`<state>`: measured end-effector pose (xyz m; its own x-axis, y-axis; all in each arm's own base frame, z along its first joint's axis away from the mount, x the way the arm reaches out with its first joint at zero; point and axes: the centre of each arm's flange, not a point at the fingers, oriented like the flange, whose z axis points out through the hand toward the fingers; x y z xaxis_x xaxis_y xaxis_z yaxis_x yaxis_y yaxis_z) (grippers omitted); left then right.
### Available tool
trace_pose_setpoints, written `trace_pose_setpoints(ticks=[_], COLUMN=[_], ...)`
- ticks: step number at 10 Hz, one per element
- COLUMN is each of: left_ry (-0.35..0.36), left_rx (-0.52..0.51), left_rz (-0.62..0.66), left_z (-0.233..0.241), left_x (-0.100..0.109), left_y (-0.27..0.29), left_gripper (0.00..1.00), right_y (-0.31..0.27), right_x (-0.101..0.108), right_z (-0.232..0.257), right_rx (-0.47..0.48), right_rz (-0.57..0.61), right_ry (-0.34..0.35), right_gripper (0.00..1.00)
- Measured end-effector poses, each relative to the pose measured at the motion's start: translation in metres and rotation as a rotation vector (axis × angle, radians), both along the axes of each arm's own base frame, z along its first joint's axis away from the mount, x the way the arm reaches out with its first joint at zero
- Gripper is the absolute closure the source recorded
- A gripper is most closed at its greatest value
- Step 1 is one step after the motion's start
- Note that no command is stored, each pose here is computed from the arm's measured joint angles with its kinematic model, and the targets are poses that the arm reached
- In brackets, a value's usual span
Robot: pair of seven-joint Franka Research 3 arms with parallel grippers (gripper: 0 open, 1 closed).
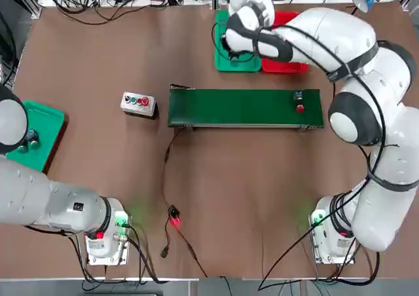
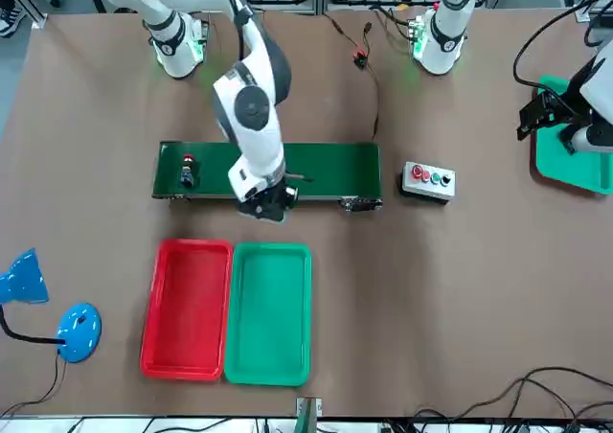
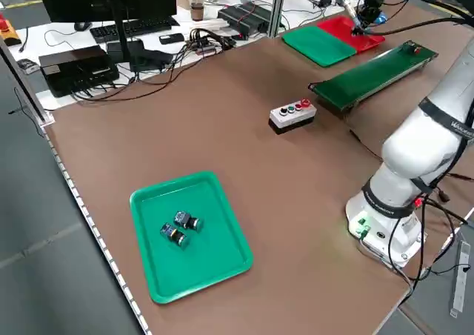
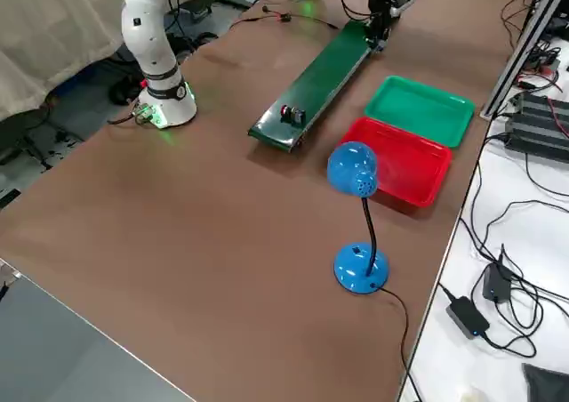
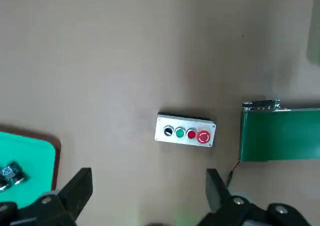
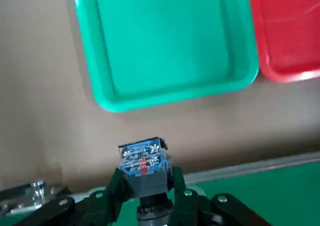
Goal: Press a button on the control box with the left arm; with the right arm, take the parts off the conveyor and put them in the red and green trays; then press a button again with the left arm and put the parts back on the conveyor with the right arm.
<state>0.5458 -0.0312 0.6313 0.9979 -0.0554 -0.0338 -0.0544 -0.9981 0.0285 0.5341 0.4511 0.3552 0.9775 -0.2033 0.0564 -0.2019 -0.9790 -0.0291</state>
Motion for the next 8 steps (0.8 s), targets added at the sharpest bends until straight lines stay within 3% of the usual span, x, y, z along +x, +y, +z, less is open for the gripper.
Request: trace_pose_setpoints(ticks=[4, 8], left_ry=[0.000, 0.000], left_rx=[0.000, 0.000], left_rz=[0.000, 0.001], left_z=[0.000, 0.000], left_x=[0.000, 0.000], left_y=[0.000, 0.001], left_gripper=[0.00, 0.00], right_y=[0.026, 0.057], right_x=[-0.039, -0.073], right_z=[-0.025, -0.033], right_rx=[-0.030, -0.016], right_rz=[0.039, 0.049], right_ry=[0.035, 0.019], right_gripper=[0.58, 0.58])
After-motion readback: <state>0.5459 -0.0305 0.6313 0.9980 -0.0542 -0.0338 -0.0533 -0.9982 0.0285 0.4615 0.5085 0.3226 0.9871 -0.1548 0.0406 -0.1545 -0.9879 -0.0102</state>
